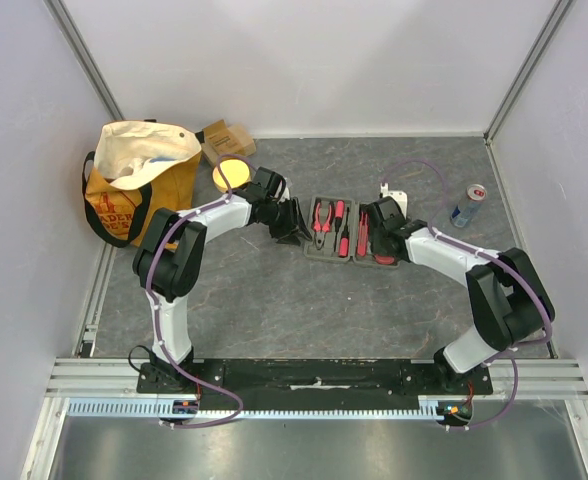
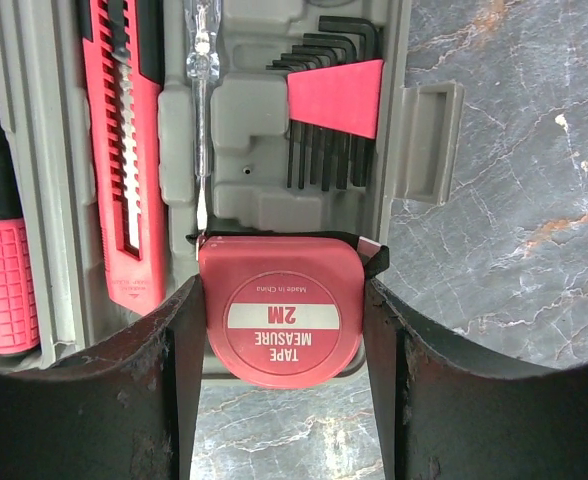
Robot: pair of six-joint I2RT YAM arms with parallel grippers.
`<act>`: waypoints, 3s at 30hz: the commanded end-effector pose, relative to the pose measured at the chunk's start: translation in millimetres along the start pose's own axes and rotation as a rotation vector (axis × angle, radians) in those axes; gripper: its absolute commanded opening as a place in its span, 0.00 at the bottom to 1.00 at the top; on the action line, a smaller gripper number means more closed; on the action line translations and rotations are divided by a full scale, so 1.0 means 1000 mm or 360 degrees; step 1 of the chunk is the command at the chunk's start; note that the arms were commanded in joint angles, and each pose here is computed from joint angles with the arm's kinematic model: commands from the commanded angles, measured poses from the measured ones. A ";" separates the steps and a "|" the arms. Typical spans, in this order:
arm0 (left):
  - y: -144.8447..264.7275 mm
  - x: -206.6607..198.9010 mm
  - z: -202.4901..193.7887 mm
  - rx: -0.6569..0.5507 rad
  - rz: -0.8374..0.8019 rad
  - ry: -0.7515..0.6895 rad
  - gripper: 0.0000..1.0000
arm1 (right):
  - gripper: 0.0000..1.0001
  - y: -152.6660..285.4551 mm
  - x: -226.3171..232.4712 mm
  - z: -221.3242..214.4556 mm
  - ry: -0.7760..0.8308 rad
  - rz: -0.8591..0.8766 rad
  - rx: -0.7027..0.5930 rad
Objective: Pack the tool kit
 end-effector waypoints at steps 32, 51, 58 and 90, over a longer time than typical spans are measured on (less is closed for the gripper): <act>-0.001 -0.010 0.005 0.0003 -0.0062 -0.0050 0.47 | 0.64 0.016 0.008 0.033 -0.0042 0.0017 -0.0139; -0.010 -0.003 -0.005 0.0093 -0.0027 -0.0035 0.43 | 0.50 -0.017 -0.002 -0.001 0.0219 -0.0129 0.0120; -0.010 -0.001 -0.007 0.0106 -0.0014 -0.0027 0.41 | 0.40 -0.020 -0.005 -0.012 0.0311 -0.0102 0.0208; -0.002 -0.004 -0.008 0.0099 0.0000 -0.0071 0.39 | 0.43 0.013 0.018 0.013 0.0166 0.0104 0.0147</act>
Point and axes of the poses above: each gripper's point midway between its finger pads, its own y axis back along the fingers, its own x axis along the line the jaws close on, z = x × y, the point moved 7 cm from there along y, back along the fingers, and after that the axes turned 13 degrees about -y, right-handed, at the moved point
